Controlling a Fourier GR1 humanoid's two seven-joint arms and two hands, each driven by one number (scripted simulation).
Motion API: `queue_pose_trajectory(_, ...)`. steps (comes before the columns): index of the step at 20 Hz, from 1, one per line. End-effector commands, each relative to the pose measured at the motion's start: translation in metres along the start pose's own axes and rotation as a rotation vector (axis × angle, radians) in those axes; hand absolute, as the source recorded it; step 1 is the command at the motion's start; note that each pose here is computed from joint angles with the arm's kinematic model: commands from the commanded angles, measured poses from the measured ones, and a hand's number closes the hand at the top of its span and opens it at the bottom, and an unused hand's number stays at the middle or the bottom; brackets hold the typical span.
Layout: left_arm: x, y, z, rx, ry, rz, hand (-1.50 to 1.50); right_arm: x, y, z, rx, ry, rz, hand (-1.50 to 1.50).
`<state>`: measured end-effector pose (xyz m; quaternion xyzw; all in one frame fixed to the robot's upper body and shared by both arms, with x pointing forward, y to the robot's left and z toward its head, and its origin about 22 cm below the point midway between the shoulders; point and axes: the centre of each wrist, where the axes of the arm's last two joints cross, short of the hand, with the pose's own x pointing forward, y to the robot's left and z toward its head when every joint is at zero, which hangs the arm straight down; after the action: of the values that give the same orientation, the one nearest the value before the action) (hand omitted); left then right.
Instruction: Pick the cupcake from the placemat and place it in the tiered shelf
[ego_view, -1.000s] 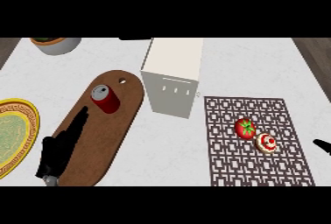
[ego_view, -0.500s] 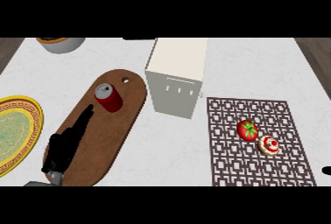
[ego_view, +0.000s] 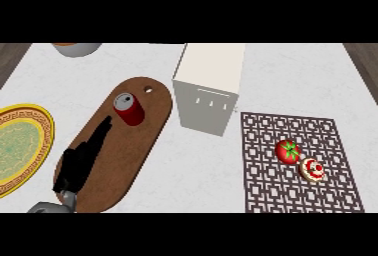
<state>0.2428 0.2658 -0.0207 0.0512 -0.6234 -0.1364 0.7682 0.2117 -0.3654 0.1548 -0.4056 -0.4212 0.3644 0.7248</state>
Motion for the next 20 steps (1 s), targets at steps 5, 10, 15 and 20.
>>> queue_pose_trajectory(5,-0.021,-0.008,-0.005,-0.009,0.032,0.01,0.0,0.087,0.03,0.006,0.051,0.091,0.125,-1.5)
queue_pose_trajectory(10,-0.015,-0.002,0.002,-0.029,0.036,-0.005,0.0,0.116,0.08,-0.016,0.123,0.163,0.125,-1.5)
queue_pose_trajectory(15,-0.005,0.0,-0.007,0.0,0.039,0.003,0.0,0.113,0.084,-0.014,0.159,0.23,0.151,-1.5)
queue_pose_trajectory(20,-0.012,0.012,0.001,-0.011,0.045,-0.008,0.0,0.111,0.106,-0.016,0.131,0.25,0.198,-1.5)
